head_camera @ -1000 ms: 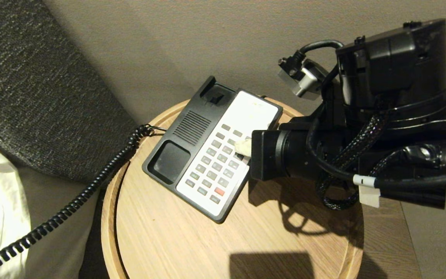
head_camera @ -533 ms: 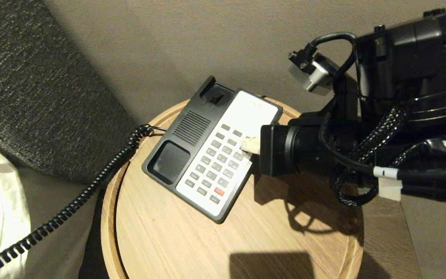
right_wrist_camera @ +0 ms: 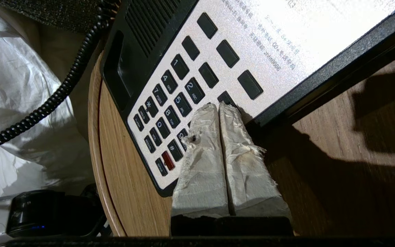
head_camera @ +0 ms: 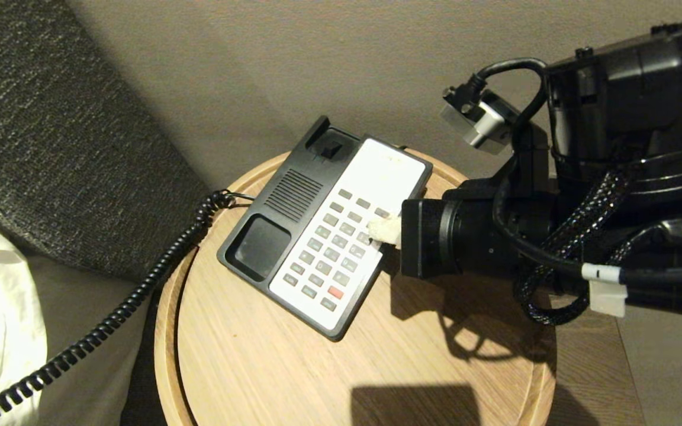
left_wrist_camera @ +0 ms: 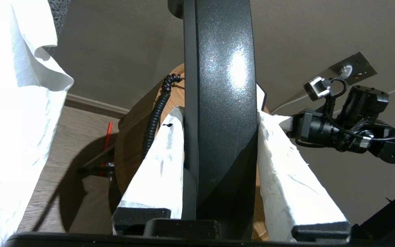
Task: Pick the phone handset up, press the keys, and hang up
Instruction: Dial the number
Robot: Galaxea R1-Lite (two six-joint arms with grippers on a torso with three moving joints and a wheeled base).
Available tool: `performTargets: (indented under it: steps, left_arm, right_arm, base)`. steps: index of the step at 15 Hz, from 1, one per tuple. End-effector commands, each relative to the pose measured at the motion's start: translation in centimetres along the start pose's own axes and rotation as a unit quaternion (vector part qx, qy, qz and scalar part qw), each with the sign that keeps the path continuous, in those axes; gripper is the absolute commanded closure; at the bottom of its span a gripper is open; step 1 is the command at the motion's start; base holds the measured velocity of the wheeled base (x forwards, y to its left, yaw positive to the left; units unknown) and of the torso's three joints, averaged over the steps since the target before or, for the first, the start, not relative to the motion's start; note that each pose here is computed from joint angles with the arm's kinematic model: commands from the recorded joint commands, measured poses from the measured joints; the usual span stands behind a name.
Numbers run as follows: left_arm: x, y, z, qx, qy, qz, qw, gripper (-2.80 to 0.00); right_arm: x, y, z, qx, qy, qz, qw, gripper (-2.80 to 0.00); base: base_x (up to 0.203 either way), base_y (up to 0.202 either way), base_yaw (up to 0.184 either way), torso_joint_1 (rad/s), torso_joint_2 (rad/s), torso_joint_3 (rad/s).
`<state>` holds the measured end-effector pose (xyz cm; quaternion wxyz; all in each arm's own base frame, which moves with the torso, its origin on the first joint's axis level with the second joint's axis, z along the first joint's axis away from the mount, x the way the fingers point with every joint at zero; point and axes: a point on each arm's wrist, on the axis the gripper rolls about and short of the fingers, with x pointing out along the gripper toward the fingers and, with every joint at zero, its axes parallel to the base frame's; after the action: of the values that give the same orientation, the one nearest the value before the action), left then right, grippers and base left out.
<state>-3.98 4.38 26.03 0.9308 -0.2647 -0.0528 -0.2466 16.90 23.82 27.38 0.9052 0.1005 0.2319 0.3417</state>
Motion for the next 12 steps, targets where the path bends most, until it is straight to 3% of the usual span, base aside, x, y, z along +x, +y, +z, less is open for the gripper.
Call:
performTargets:
  steps: [1,12]
  left_arm:
    - [0.0,0.0,0.0,-0.001,0.000,0.001,1.0000,0.00]
    - [-0.1,0.1,-0.1,-0.001,-0.001,0.000,1.0000,0.00]
  right_arm:
    - [0.2,0.0,-0.1,0.001,0.003,-0.001,1.000,0.00]
    - [1.5,-0.2,-0.9,-0.004,0.016,-0.011,1.000,0.00]
  base:
    - [0.000,0.000,0.000,0.000,0.00,0.000]
    - [0.000,0.000,0.000,0.000,0.00,0.000]
